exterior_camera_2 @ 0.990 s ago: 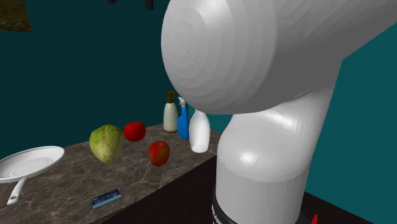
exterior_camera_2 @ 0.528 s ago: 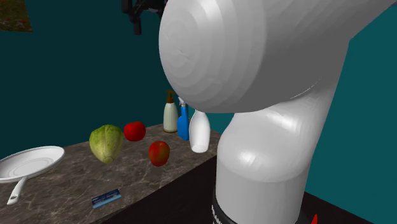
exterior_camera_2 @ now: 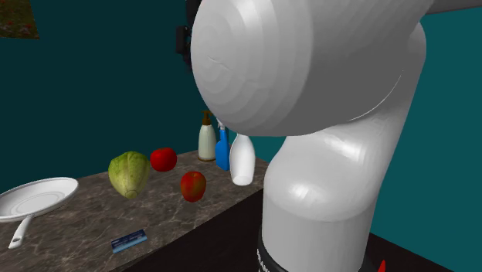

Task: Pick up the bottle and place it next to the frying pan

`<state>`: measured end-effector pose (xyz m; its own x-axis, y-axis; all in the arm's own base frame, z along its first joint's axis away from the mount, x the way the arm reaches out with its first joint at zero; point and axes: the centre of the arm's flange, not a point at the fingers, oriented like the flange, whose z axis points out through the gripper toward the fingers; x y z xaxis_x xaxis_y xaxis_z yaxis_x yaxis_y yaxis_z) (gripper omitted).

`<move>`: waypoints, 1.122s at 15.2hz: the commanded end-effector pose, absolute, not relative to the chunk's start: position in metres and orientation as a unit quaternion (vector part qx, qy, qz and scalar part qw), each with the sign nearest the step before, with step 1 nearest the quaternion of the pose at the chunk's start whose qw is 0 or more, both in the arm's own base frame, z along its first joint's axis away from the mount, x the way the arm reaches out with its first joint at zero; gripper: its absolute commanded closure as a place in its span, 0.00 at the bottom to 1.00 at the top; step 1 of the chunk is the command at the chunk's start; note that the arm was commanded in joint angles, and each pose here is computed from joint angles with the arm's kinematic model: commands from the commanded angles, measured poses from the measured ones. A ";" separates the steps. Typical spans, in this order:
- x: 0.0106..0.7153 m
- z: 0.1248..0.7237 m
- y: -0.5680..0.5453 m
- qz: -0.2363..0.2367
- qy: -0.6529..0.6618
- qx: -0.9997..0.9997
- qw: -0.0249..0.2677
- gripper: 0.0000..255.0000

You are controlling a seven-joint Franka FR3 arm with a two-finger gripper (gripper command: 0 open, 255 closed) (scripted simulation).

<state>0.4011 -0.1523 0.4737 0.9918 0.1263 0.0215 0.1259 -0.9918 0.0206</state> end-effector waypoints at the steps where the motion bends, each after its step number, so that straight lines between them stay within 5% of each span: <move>1: 0.408 0.458 -0.173 0.009 0.063 0.998 0.010 0.00; 17: 0.478 0.327 -0.327 -0.009 0.057 0.998 0.005 0.00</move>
<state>0.4730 -0.3173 0.3352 0.9935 0.1123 -0.0169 0.1125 -0.9936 0.0104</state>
